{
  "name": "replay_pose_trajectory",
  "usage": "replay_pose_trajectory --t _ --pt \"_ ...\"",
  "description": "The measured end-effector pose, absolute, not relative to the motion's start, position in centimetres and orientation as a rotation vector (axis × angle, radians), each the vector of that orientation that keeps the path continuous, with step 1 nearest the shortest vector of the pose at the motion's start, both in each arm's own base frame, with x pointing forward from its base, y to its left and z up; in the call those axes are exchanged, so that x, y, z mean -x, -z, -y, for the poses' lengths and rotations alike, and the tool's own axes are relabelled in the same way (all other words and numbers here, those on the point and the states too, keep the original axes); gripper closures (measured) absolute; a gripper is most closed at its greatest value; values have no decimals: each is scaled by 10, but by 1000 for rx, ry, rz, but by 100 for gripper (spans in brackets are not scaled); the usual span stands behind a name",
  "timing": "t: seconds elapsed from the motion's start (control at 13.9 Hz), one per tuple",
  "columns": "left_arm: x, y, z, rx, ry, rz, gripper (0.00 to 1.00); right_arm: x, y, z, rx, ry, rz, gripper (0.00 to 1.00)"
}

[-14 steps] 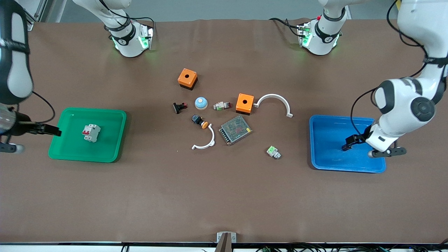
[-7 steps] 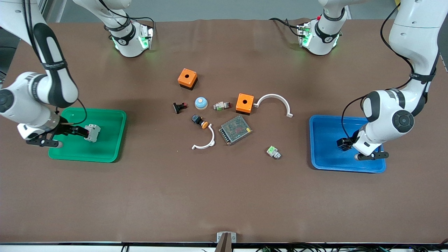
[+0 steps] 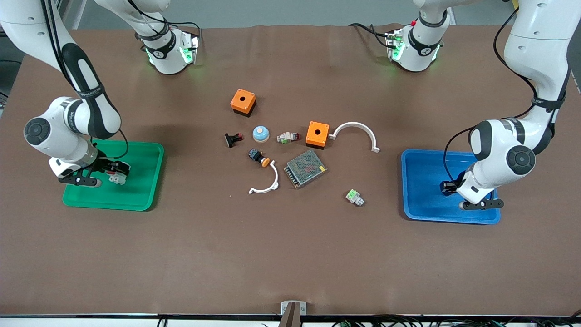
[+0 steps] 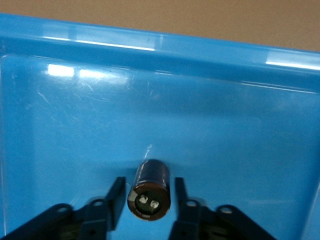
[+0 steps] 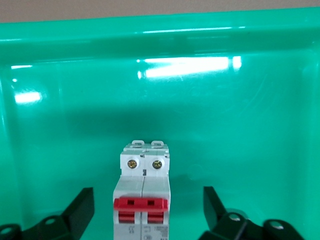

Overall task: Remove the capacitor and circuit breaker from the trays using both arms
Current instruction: 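Grasp the breaker with the right gripper while the left gripper grasps the capacitor, then lift the breaker with the right gripper while the left gripper carries the capacitor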

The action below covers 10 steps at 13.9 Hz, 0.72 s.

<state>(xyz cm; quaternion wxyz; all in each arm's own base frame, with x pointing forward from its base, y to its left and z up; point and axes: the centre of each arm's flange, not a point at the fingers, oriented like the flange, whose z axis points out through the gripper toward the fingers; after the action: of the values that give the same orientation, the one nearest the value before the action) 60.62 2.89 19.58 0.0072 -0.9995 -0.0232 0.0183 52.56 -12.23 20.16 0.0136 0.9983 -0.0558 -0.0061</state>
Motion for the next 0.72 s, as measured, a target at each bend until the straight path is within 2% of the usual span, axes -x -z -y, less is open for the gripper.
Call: replay_pose_trajectory --t 0.07,0.14,0.43,0.58,0.72 --pt "-607 -195 -29 3126 -57 72 66 -525 -200 122 -3110 24 173 8" --pt "-608 -196 -29 3126 -53 71 65 -525 -199 121 -3110 26 170 15" --pt "-612 -200 -24 3130 -34 61 66 -530 -202 118 -3113 14 119 61" --pt "-618 -211 -12 3139 -2 56 66 -535 -207 114 -3120 46 83 60" --pt "-621 -231 14 3154 17 81 66 -553 -231 98 -3135 169 25 60"
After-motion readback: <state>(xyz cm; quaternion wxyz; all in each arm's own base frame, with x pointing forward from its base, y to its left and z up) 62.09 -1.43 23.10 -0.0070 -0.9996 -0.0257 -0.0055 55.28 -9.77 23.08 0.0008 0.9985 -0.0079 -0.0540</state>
